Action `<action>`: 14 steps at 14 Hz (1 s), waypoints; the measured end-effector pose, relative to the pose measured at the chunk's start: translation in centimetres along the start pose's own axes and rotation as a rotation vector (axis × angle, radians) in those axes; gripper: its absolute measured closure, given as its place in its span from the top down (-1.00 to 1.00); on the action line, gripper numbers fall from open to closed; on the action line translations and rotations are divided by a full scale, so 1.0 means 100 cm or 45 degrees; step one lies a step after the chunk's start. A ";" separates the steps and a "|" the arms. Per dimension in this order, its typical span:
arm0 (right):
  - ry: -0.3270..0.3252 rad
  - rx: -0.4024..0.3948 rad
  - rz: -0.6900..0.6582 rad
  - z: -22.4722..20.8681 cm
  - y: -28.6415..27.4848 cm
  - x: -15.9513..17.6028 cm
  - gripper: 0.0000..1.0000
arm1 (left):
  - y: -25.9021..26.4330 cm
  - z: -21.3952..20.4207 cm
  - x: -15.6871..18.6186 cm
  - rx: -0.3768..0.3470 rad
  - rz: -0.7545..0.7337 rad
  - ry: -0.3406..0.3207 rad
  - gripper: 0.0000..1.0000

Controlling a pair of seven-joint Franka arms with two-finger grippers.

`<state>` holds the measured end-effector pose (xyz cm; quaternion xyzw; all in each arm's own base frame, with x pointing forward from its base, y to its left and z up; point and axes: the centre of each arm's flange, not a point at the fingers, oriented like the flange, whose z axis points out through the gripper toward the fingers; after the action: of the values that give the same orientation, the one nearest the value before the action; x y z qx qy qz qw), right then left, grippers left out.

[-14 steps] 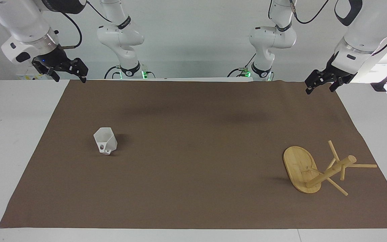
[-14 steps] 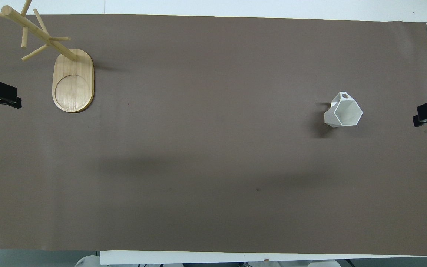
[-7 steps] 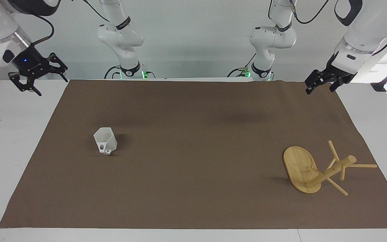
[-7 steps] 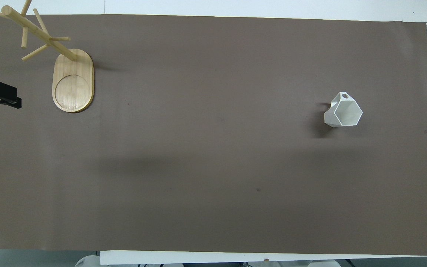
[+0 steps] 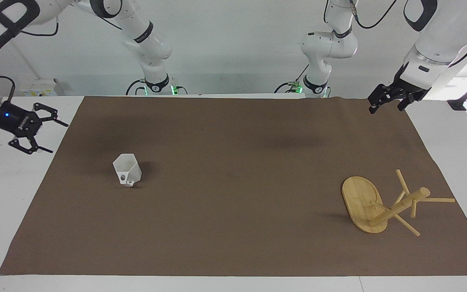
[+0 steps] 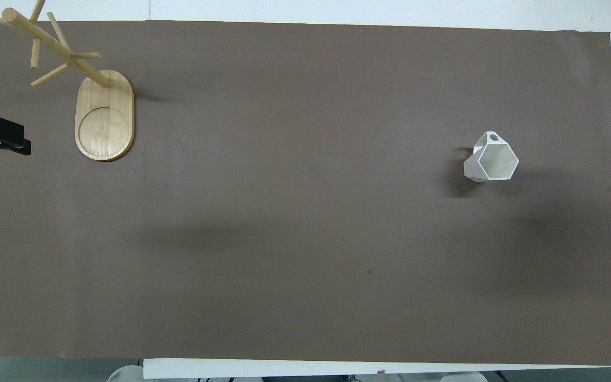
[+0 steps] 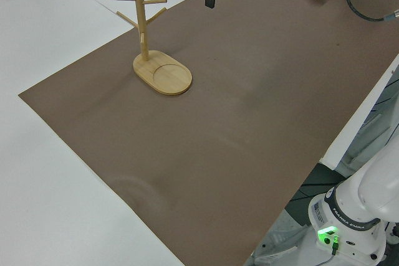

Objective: Hang cup on rack
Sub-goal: 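Reach the right gripper to the white cup and close on it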

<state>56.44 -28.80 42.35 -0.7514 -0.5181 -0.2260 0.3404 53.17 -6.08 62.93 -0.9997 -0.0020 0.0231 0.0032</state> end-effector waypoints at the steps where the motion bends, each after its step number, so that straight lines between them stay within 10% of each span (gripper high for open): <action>1: 0.110 0.040 -0.041 0.017 0.012 -0.025 1.00 | 0.000 0.000 0.000 0.000 0.000 0.000 1.00; 6: 0.537 0.151 -0.234 0.116 0.053 -0.112 1.00 | 0.000 0.000 0.000 0.000 0.000 0.000 1.00; 14: 0.584 0.106 -0.421 0.184 0.071 -0.095 1.00 | 0.000 0.000 0.000 0.000 0.000 0.000 1.00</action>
<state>59.43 -22.68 21.57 -0.5714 -0.5519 -0.4209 0.4378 53.17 -6.08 62.93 -0.9997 -0.0020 0.0231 0.0032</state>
